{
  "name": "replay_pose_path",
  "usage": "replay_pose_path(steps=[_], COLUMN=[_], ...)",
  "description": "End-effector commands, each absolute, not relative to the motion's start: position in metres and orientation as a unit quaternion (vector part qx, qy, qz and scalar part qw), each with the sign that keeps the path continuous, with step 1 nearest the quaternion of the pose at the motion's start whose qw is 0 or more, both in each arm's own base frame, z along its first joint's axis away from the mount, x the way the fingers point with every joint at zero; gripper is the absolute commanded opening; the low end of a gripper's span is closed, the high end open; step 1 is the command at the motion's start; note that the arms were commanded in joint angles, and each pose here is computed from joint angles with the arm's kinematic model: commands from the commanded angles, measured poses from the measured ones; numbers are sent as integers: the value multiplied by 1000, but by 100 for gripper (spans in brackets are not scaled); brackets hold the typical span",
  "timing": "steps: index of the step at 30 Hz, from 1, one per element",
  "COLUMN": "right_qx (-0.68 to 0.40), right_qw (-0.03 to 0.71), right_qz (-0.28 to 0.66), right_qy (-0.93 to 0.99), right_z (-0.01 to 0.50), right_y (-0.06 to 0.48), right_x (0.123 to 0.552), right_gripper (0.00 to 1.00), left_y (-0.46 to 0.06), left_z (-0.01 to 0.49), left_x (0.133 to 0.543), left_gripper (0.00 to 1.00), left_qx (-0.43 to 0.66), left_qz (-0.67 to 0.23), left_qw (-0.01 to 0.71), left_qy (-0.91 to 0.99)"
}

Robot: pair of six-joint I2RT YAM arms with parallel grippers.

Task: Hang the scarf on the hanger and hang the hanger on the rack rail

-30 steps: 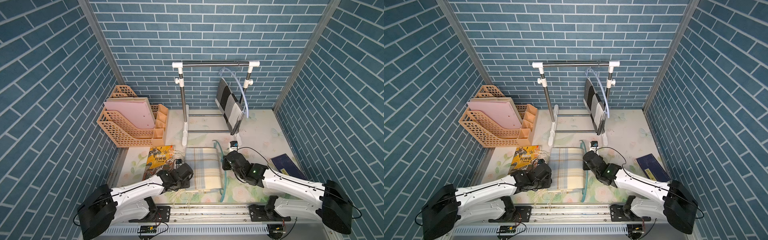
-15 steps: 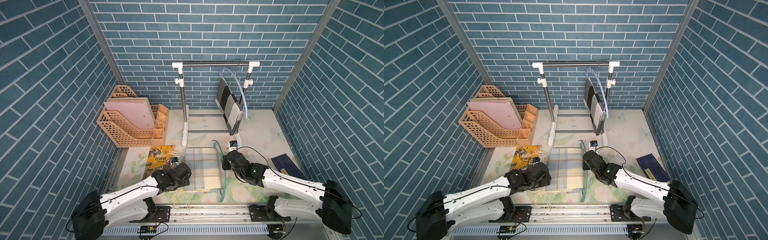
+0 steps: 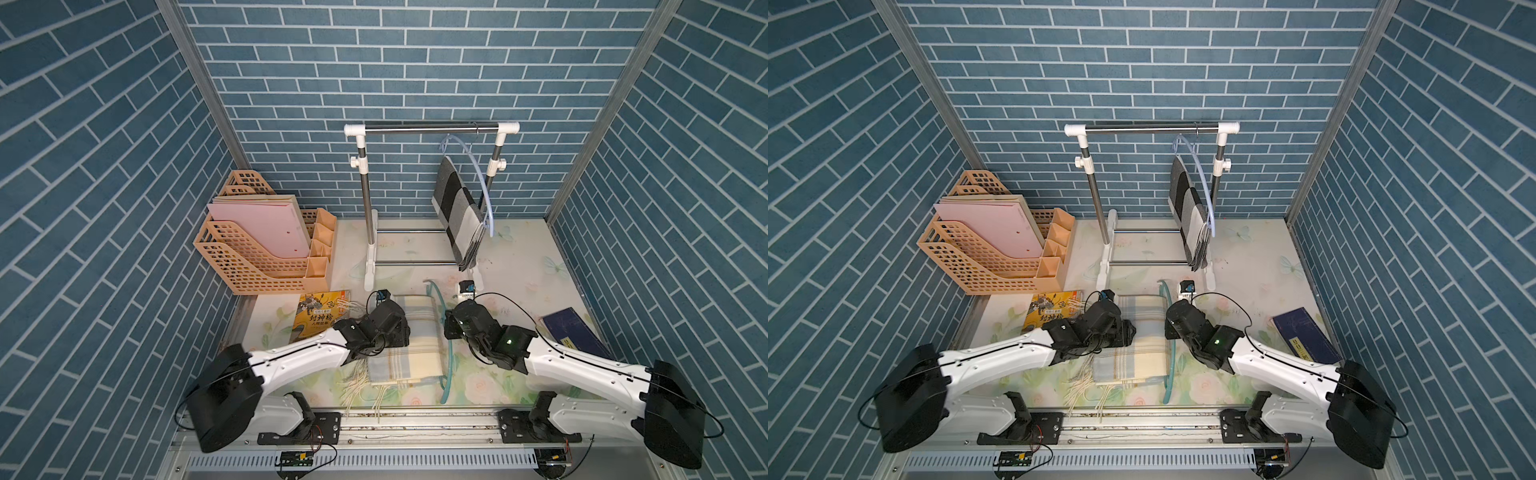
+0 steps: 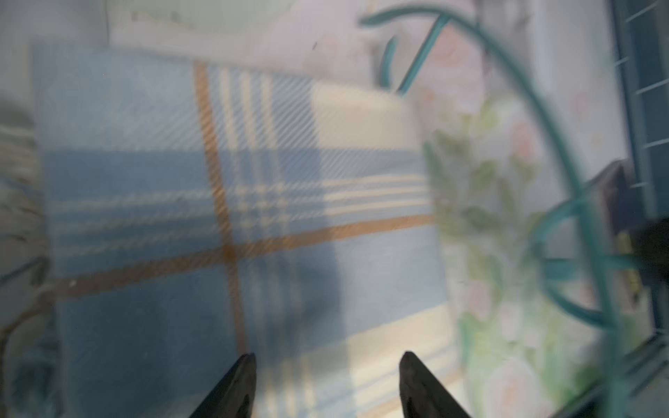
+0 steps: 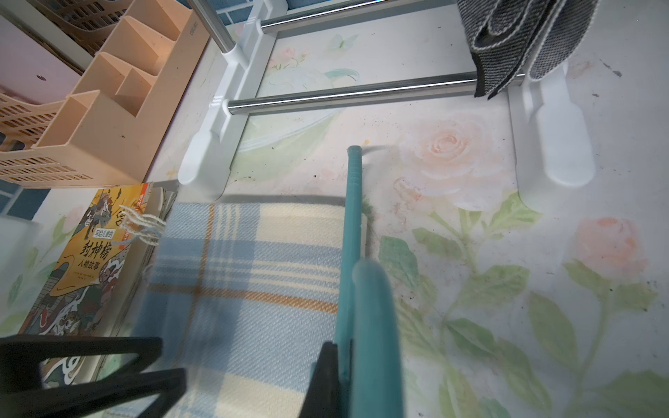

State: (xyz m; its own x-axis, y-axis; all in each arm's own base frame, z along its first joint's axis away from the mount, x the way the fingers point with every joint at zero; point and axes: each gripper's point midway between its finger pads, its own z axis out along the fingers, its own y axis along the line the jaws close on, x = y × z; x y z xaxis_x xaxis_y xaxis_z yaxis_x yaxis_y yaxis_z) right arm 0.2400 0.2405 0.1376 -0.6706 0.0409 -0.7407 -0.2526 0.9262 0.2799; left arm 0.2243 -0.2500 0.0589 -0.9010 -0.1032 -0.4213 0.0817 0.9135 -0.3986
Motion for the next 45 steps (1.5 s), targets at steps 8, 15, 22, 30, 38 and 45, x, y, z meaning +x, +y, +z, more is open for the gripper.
replay_pose_path(steps=[8, 15, 22, 30, 38, 45], right_qx=[-5, 10, 5, -46, -113, -153], right_qw=[430, 442, 467, 473, 464, 468], right_qz=[191, 218, 280, 259, 253, 254], right_qy=[883, 870, 838, 841, 841, 832], right_z=[155, 178, 218, 272, 314, 345], right_y=[216, 207, 219, 231, 250, 263], right_x=[241, 240, 239, 243, 243, 244], right_gripper=[0, 0, 0, 0, 0, 0], left_y=[-194, -185, -199, -212, -235, -277], left_z=[-10, -24, -4, 85, 250, 315], left_x=[231, 217, 219, 242, 262, 271], left_gripper=[45, 41, 40, 69, 80, 81], left_qx=[-105, -117, -111, -88, -78, -71], left_qz=[-171, -185, -231, -277, -430, -565], left_qw=[196, 178, 185, 257, 381, 371], left_qy=[960, 959, 949, 922, 815, 733])
